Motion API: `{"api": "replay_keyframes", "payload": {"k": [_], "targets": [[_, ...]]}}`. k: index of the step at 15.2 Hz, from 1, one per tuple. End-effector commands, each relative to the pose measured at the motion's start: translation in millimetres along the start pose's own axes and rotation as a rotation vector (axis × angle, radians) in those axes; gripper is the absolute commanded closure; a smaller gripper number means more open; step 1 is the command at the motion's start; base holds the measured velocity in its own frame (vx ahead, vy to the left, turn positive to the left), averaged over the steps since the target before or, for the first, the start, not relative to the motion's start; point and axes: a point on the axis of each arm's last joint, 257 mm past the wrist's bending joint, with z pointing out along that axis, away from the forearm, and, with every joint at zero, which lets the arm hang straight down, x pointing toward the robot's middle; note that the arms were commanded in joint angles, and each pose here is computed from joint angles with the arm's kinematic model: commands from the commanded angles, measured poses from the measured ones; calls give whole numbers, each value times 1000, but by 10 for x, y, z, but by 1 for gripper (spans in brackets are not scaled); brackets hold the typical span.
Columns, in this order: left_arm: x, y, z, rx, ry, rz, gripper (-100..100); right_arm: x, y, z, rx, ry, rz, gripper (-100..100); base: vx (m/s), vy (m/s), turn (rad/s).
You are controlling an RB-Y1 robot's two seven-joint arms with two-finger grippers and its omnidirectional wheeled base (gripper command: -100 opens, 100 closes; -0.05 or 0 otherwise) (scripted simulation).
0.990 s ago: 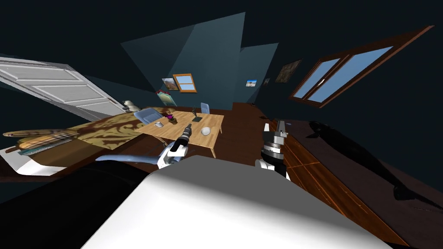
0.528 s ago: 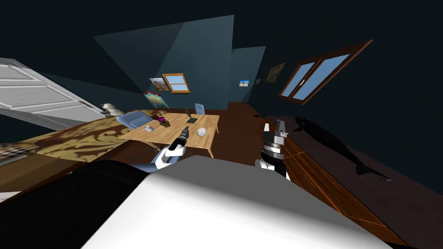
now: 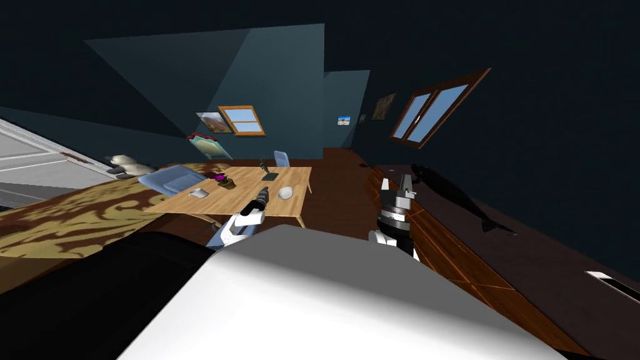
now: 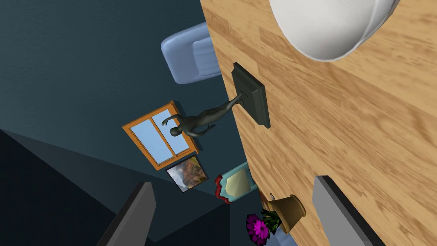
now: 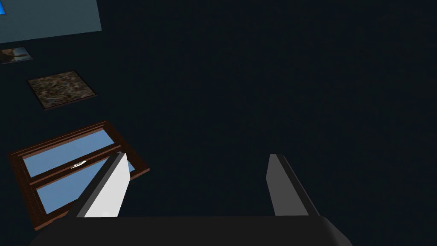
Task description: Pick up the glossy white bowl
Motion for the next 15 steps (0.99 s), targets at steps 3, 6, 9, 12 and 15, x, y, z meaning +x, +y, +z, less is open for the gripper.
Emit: {"api": "replay_keyframes", "payload": {"k": [3,6,9,12,15], "targets": [[-155,263,8,-94,-29,-27,-100,0,0,0,0,0,0,0,1,-7,-194],[-288,462,10,-161,-54,-53,-100,0,0,0,0,0,0,0,6,1,-182],[-410,661,-5,-226,-77,-81,-100,0,0,0,0,0,0,0,8,3,-148],[-520,867,-36,-295,-99,-111,-100,0,0,0,0,0,0,0,15,14,-195],[-616,1066,-80,-361,-119,-143,-100,0,0,0,0,0,0,0,18,20,-177]]}}
